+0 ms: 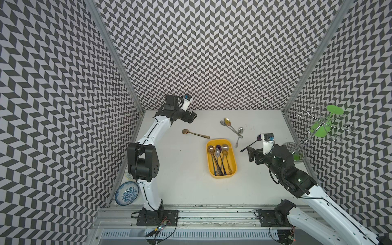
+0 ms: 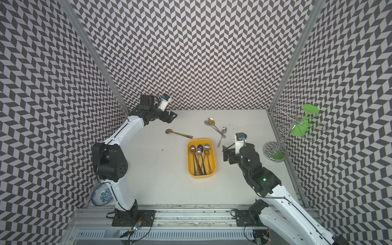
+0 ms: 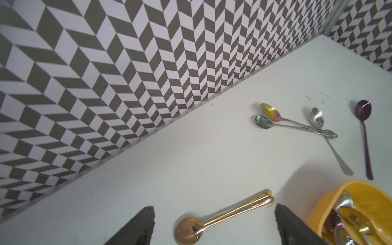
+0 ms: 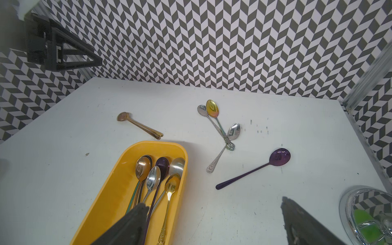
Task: Put the spoon into the storage box
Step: Pick up the spoon from the center of the board.
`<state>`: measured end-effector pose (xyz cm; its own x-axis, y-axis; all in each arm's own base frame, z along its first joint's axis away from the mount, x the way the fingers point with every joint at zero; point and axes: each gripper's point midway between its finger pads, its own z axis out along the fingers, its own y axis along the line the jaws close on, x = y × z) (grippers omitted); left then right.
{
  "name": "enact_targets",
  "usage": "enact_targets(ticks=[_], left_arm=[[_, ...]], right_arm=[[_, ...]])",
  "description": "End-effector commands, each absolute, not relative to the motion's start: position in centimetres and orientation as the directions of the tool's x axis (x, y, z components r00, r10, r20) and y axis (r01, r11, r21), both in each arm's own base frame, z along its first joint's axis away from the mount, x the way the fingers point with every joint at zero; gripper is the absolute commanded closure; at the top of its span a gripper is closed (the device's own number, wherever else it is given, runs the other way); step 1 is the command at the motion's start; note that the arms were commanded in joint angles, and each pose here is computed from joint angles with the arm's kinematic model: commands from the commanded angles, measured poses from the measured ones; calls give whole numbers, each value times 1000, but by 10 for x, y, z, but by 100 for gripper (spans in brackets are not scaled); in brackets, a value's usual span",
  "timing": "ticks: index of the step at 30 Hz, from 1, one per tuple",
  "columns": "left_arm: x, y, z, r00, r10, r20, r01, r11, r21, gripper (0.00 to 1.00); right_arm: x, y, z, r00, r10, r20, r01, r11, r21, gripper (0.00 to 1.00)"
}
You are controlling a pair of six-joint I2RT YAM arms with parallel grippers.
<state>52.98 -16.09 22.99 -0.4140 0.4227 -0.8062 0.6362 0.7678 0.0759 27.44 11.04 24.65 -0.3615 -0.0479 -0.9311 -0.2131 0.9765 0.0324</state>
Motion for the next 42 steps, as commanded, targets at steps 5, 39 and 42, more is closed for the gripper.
enact_targets(ticks=[5,39,42], left_arm=[[516,-179,180,-153,811,-565,842,406,355,15],[527,-158,30,194,980,-48,955,-178,236,27],[520,-157,18,200,979,-29,962,-190,196,35]], right_arm=[[277,102,268,-261,-5,-965,-170,985,41,0],[272,99,275,-220,11,-975,-165,985,48,0],[272,104,274,-223,8,-975,-186,981,51,0]])
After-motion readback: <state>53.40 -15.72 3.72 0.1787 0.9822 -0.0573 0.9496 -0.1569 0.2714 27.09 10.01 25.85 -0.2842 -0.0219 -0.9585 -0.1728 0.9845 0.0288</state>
